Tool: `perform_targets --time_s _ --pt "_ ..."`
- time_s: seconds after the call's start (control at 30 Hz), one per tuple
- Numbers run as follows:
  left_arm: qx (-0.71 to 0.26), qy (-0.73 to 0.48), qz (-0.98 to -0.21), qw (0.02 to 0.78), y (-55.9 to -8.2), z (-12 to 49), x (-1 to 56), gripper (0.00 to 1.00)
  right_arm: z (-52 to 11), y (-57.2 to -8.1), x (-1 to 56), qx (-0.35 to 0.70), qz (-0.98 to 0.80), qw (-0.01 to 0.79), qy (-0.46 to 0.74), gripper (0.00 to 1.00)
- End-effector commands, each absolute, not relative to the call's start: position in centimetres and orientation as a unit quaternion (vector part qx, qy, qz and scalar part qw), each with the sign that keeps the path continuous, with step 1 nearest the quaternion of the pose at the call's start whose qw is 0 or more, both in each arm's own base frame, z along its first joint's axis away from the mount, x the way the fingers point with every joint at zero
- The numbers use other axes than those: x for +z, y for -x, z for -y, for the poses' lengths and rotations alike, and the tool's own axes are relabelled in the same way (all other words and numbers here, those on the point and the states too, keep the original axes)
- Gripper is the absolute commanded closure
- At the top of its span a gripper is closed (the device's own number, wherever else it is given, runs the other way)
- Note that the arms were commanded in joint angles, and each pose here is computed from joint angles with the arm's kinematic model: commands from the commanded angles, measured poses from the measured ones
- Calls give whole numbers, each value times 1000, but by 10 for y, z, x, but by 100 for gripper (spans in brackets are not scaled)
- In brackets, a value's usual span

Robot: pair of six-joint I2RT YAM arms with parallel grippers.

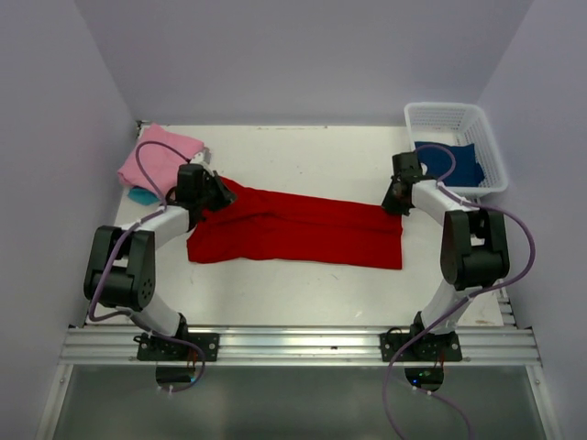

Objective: Fold and stack the t-shirts
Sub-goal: Fold the other side of the tshirt into a rectangle

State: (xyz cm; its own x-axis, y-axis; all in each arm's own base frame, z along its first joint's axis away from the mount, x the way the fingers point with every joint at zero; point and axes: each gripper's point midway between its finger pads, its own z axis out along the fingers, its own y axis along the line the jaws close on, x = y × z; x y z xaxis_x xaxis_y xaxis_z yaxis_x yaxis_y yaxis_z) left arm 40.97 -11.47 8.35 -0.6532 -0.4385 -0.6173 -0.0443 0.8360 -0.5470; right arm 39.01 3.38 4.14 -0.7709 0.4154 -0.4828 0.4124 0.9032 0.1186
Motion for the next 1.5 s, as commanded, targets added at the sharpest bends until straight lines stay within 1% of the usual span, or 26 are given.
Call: perform_targets --time_s 0.0,0.2,0.53,0.77,0.87,0.9,1.03,1.17,1.37,1.47 --pt "-243 158 -873 392 -409 113 74 100 -37 -393 38 12 -940 260 -220 100" --pt "-229 189 -894 336 -392 112 33 100 -35 -380 32 6 -942 253 -221 100" --pt "-222 217 -908 282 -393 116 -7 100 -33 -361 21 2 -946 239 -217 100" --pt "-229 213 -907 282 -416 122 -4 100 -31 -349 11 -6 -951 219 -218 100" --pt "-236 203 -904 293 -437 127 8 100 -30 -346 13 -11 -951 216 -219 100" --pt "-236 200 -907 285 -436 127 5 100 -30 -344 14 -10 -952 215 -218 100" --pt "-242 193 -904 296 -437 128 19 100 -28 -339 20 -10 -950 223 -220 100" --pt "-241 193 -901 303 -424 125 26 100 -31 -333 22 -1 -950 225 -218 100" --pt "-241 192 -895 322 -412 121 45 100 -45 -324 24 40 -954 213 -207 100" --pt "-242 190 -894 327 -411 121 51 100 -60 -317 30 83 -956 208 -191 100"
